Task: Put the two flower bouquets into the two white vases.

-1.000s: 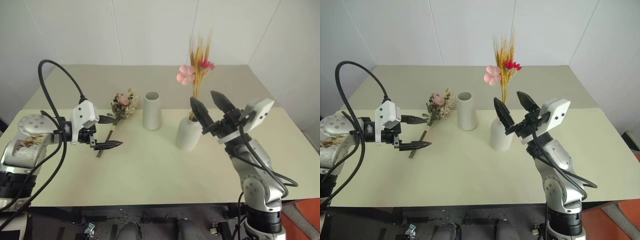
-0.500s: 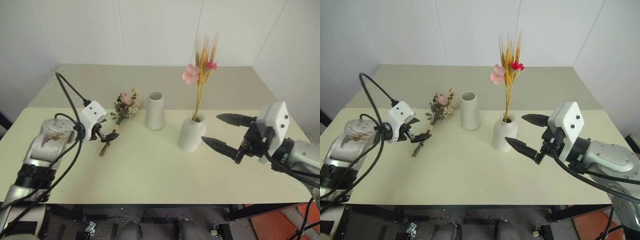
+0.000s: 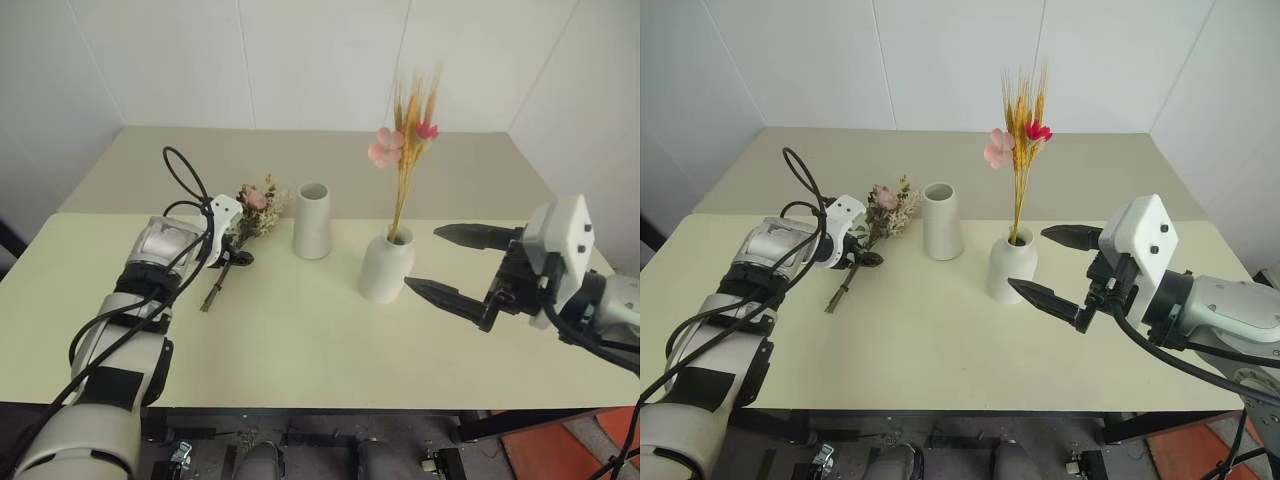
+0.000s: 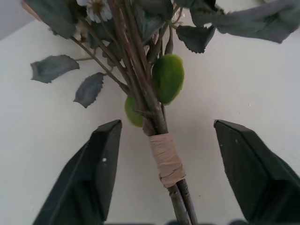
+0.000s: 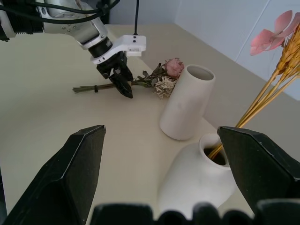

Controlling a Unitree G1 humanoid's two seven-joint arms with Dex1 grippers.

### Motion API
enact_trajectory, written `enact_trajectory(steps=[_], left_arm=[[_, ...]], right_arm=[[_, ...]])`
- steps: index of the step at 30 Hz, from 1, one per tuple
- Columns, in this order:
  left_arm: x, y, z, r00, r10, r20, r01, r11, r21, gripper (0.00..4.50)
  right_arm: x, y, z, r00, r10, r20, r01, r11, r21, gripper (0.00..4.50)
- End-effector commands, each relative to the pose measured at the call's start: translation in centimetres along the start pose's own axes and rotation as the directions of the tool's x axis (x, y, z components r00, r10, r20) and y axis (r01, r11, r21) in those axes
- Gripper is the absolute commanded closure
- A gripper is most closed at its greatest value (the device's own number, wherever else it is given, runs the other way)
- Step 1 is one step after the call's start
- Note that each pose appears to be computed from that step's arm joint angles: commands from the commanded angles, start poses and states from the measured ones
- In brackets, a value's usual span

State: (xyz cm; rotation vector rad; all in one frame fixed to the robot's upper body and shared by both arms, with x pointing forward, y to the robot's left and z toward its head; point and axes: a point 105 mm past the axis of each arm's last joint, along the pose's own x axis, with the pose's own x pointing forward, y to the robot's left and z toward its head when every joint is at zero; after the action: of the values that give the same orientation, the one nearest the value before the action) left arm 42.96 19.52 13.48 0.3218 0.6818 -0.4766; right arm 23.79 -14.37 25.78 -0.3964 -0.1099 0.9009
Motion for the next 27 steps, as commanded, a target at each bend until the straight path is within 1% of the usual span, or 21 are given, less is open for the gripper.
enact_trajectory(steps=[1, 4, 6, 7, 8, 10, 11, 12, 13, 14, 16, 18, 19, 21, 24, 27], left_arm=[[0.0, 0.2, 1.1, 1.000, 0.015, 0.018, -0.016, 1.000, 0.016, 2.57], [-0.1, 0.8, 2.1, 0.996, 0.070, 0.063, -0.072, 0.997, 0.029, 3.55], [-0.3, 1.7, 3.3, 0.981, 0.142, 0.130, -0.146, 0.989, 0.018, 4.21], [-0.5, 2.1, 3.9, 0.971, 0.179, 0.160, -0.184, 0.983, 0.016, 4.36], [-0.9, 2.7, 4.7, 0.953, 0.222, 0.204, -0.227, 0.974, -0.002, 4.36], [-2.0, 3.6, 7.1, 0.890, 0.299, 0.346, -0.294, 0.953, -0.068, 4.36], [-2.8, 3.8, 8.6, 0.844, 0.312, 0.436, -0.281, 0.950, -0.137, 4.36], [-3.7, 3.9, 10.0, 0.794, 0.320, 0.517, -0.254, 0.947, -0.195, 4.36], [-5.1, 4.0, 11.8, 0.709, 0.339, 0.618, -0.208, 0.938, -0.276, 4.36], [-6.3, 4.3, 13.0, 0.633, 0.364, 0.683, -0.159, 0.925, -0.345, 4.36], [-8.5, 4.8, 14.8, 0.490, 0.419, 0.764, -0.045, 0.888, -0.458, 4.36], [-10.0, 4.8, 16.0, 0.391, 0.429, 0.814, 0.080, 0.866, -0.494, 4.36], [-10.7, 4.5, 16.7, 0.335, 0.402, 0.852, 0.204, 0.852, -0.482, 4.36], [-11.8, 3.8, 17.8, 0.248, 0.359, 0.900, 0.366, 0.825, -0.431, 4.36], [-12.8, 2.5, 19.2, 0.135, 0.298, 0.945, 0.495, 0.806, -0.325, 4.36], [-13.2, 1.4, 20.0, 0.059, 0.263, 0.963, 0.591, 0.768, -0.246, 4.36]], right_arm=[[-0.5, -0.2, 0.9, 0.999, -0.036, 0.009, 0.036, 0.998, -0.047, 0.00], [-0.6, -0.2, 0.8, 0.999, -0.047, 0.007, 0.048, 0.998, -0.050, 0.00], [-0.6, -0.2, 0.7, 0.999, -0.050, 0.008, 0.050, 0.998, -0.048, 0.00], [-0.6, -0.2, 0.7, 0.999, -0.051, 0.007, 0.051, 0.998, -0.048, 0.00], [-0.6, -0.2, 0.6, 0.999, -0.052, 0.005, 0.053, 0.997, -0.048, 0.00], [-0.8, -0.2, 0.5, 0.998, -0.056, 0.004, 0.056, 0.998, -0.043, 0.00], [-0.9, -0.2, 0.5, 0.998, -0.059, 0.001, 0.059, 0.997, -0.040, 0.00], [-0.9, -0.2, 0.4, 0.998, -0.063, -0.003, 0.063, 0.997, -0.040, 0.00], [-1.1, -0.3, 0.3, 0.998, -0.070, -0.006, 0.069, 0.997, -0.036, 0.00], [-1.1, -0.4, 0.2, 0.997, -0.075, -0.009, 0.075, 0.997, -0.034, 0.00], [-1.3, -0.5, 0.0, 0.996, -0.091, -0.010, 0.090, 0.995, -0.029, 0.00], [-1.4, -0.5, -0.2, 0.994, -0.107, -0.008, 0.107, 0.994, -0.025, 0.00], [-1.4, -0.5, -0.3, 0.993, -0.116, -0.005, 0.116, 0.993, -0.025, 0.00], [-1.4, -0.4, -0.6, 0.991, -0.131, 0.000, 0.131, 0.991, -0.020, 0.00], [-1.3, 0.1, -0.8, 0.988, -0.154, 0.019, 0.154, 0.988, -0.009, 0.00], [-1.2, 0.6, -1.0, 0.983, -0.179, 0.037, 0.179, 0.984, 0.001, 0.00]])
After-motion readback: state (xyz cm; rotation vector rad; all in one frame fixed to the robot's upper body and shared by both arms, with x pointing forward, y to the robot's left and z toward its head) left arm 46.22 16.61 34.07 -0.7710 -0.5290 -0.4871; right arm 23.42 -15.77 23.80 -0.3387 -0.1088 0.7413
